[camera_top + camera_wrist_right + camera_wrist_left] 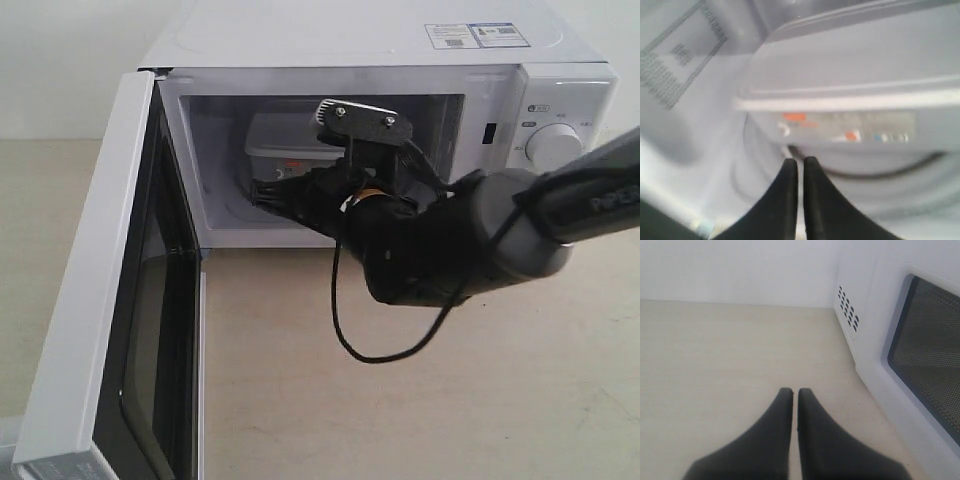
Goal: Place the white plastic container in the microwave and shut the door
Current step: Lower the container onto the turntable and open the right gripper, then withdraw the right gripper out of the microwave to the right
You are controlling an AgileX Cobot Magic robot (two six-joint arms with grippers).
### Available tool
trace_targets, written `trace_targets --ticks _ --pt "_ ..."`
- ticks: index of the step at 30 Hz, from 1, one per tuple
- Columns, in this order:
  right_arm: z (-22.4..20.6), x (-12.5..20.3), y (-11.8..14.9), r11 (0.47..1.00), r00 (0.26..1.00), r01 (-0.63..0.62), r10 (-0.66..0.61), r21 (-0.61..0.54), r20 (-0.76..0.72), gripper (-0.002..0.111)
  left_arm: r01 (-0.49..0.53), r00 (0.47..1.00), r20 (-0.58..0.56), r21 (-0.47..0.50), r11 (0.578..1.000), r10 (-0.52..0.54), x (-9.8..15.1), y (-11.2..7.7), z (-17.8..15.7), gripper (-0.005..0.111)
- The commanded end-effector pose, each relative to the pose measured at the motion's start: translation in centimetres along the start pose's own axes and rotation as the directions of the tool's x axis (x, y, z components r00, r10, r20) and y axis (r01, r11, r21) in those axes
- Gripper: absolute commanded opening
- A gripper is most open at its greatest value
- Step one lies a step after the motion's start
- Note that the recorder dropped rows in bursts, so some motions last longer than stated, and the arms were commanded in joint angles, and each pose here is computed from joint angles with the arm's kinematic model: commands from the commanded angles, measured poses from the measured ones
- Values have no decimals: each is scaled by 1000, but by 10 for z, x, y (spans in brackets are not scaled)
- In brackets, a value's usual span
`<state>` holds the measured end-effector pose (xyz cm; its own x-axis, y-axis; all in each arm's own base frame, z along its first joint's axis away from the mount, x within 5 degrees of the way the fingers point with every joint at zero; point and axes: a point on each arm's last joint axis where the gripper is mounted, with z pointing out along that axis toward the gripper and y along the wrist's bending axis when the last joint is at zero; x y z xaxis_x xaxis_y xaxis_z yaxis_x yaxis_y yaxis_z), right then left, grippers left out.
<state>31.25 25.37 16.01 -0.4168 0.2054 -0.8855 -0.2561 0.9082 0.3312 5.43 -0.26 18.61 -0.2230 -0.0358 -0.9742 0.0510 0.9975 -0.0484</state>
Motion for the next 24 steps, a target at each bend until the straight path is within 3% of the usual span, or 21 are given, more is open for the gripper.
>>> trace_targets --ticks 1,14,24 --pt "-42 -1 3 1000 999 -2 1 -21 -51 0 1 1000 3 8 1000 -1 1 0 0 4" --pt "-169 -19 7 967 941 -11 -75 -254 -329 0 1 1000 3 8 1000 -1 1 0 0 4" --pt "-192 -37 10 949 954 -31 -66 -314 -294 0 1 1000 3 8 1000 -1 1 0 0 4"
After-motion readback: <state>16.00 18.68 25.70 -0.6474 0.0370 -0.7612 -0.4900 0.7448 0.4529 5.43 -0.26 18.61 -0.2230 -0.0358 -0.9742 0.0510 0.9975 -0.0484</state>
